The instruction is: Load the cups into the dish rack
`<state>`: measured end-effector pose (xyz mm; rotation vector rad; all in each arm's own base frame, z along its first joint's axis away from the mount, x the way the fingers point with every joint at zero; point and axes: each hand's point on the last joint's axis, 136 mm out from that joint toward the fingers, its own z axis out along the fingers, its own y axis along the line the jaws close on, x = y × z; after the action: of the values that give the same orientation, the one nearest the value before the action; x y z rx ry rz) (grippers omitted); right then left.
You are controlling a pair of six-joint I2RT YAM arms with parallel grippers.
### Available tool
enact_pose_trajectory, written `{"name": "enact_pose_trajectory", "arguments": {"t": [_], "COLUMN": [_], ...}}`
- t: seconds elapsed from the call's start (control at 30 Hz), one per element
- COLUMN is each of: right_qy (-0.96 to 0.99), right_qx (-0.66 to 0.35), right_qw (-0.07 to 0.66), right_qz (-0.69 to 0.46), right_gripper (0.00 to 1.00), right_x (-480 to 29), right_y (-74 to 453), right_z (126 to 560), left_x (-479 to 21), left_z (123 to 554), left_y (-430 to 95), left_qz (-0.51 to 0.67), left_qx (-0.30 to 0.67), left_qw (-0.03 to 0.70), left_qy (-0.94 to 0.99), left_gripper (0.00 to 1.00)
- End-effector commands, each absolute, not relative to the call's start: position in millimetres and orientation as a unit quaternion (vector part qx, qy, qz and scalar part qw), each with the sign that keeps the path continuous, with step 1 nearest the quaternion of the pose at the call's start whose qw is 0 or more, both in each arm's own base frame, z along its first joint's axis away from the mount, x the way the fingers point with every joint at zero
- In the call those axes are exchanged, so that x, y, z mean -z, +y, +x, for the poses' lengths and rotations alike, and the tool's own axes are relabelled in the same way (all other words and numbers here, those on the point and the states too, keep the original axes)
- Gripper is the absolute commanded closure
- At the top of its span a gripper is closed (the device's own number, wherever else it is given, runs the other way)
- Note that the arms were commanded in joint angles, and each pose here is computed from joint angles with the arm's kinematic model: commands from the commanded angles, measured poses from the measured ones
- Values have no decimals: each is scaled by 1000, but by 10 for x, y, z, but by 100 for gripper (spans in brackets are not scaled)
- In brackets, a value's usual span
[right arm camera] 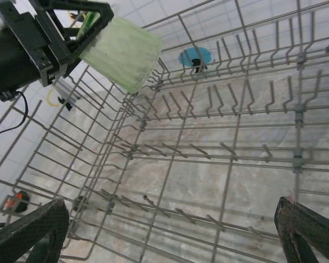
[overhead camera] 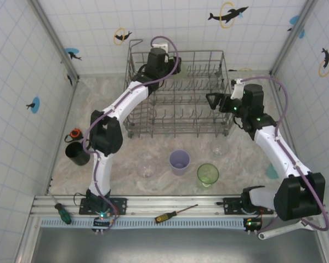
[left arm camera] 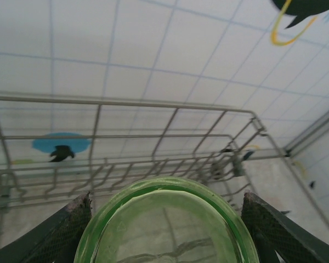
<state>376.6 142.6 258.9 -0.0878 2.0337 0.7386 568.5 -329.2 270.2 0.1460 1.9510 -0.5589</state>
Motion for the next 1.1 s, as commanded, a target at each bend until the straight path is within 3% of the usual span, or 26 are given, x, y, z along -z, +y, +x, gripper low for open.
{"name": "enact_pose_trajectory", "arguments": {"t": [0.0,0.8,0.93,1.03,1.07], "right_qy": [838,848,850,850,849], "right_qx": [-264,-268,-268,-272,-274], "right_qw": [475,457,453,451,452], "right_qz": [-46,-24,-21,-18,-17], "right_gripper": [0,0,0,0,0], "right_x": [-2516,-2336,-2302,-2310,-2327], "right_y": [1300,1150,1145,1155,1157], "right_z": [3686,3661,3657,3661,3662], "left_x": [-2704,-1426,-1254,-1151,-1127], "left_z": [5818,5900,5914,5925,5926], "left_y": [-3099,-3088,-3099,-3089,-3088], "left_qz": [78,111,113,111,111], "left_qx": [156,92,90,84,82], "left_qw": [553,478,469,465,464], "left_qy": [815,866,871,874,875], "left_gripper": [100,100,88,67,64]}}
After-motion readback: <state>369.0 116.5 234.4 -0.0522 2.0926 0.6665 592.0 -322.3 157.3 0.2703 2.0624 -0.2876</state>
